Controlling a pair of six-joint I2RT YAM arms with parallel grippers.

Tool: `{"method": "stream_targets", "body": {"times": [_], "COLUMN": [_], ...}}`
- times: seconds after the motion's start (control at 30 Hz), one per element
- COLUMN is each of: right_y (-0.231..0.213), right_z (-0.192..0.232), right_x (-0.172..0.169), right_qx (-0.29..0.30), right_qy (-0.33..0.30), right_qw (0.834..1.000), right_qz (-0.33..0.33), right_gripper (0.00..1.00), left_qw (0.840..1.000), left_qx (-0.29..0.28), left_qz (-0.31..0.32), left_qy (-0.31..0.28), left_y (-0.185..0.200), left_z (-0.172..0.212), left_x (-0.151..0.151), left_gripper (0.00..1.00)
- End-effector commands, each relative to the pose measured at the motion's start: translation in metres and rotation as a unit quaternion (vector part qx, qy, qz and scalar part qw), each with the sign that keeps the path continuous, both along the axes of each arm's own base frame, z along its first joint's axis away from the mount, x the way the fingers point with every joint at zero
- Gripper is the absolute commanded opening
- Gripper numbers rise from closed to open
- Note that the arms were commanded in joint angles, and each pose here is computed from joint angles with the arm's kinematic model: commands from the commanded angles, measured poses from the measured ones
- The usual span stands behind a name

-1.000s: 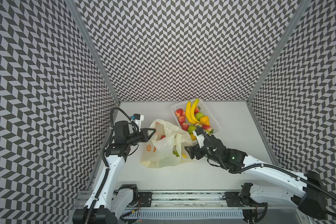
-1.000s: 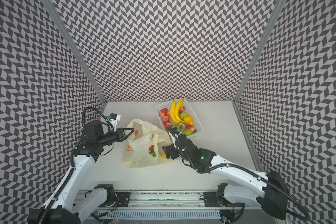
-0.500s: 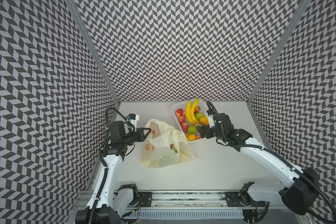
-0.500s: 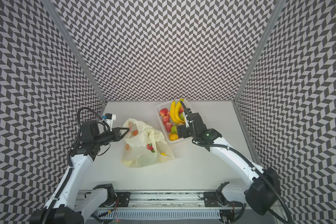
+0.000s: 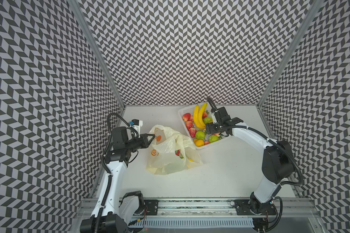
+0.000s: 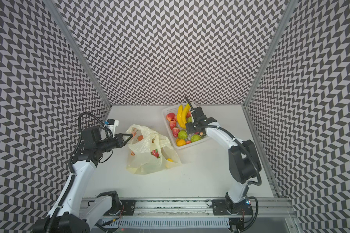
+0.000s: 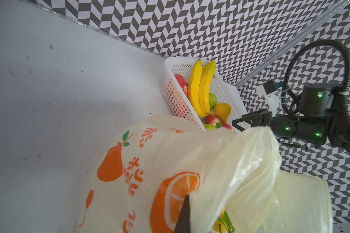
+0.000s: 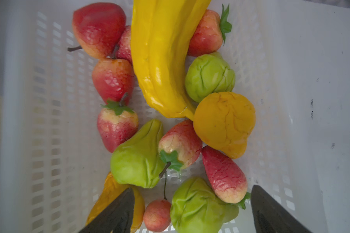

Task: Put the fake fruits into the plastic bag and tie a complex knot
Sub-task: 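Withdraw the right gripper from the bag back over the basket, then close the right gripper on the lumpy yellow fruit and lift it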

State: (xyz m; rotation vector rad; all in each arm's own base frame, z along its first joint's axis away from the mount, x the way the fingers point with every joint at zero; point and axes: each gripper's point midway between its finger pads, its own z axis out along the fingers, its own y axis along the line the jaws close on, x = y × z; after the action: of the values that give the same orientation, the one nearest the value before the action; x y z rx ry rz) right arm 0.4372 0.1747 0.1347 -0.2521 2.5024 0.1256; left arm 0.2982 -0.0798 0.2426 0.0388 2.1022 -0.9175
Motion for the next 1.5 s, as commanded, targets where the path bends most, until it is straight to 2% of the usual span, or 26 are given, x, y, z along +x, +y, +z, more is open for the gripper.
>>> {"method": "stream_targets", "body": {"times": [0.0, 0.2, 0.37, 0.53, 0.73, 0.83, 0.97, 1.07, 1.47], "right_y": [-0.007, -0.009, -0.008, -0.007, -0.008, -0.01, -0.012, -0.014, -0.022], "right_z": [0.008, -0.005, -0.021, -0.048, -0.058, -0.055, -0.047, -0.041, 0.004], "right_x": [0.024, 0.048, 0.063, 0.069, 0.075, 0.078, 0.079, 0.078, 0.065], "right_qx": [-0.003, -0.013, 0.006, 0.016, 0.025, 0.03, 0.039, 0.035, 0.057], "right_qy": [-0.025, -0.022, -0.016, 0.005, -0.003, -0.013, -0.027, -0.032, -0.08], "right_qw": [0.999, 0.999, 0.999, 0.999, 0.999, 0.999, 0.998, 0.998, 0.995], "right_qz": [-0.02, -0.025, -0.027, -0.027, -0.026, -0.027, -0.03, -0.033, -0.036], "right_gripper": [0.87, 0.87, 0.87, 0.85, 0.81, 0.77, 0.62, 0.55, 0.47], "left_qw": [1.0, 1.0, 1.0, 0.999, 0.999, 0.999, 0.999, 0.999, 0.999], "left_qx": [0.0, -0.008, -0.011, -0.026, -0.032, -0.033, -0.033, -0.033, -0.035], "left_qz": [-0.008, -0.016, -0.018, -0.023, -0.026, -0.027, -0.027, -0.027, -0.033], "left_qy": [-0.009, -0.009, -0.006, -0.005, -0.004, -0.004, -0.001, -0.003, -0.005], "left_y": [0.0, -0.003, -0.003, -0.007, -0.008, -0.009, -0.008, -0.008, -0.01], "left_z": [0.003, 0.002, 0.0, -0.001, -0.002, -0.002, -0.004, -0.003, -0.001], "left_x": [-0.002, -0.001, 0.0, -0.001, -0.001, -0.002, -0.002, -0.001, -0.003], "left_gripper": [0.0, 0.0, 0.0, 0.0, 0.0, 0.0, 0.0, 0.0, 0.0]}}
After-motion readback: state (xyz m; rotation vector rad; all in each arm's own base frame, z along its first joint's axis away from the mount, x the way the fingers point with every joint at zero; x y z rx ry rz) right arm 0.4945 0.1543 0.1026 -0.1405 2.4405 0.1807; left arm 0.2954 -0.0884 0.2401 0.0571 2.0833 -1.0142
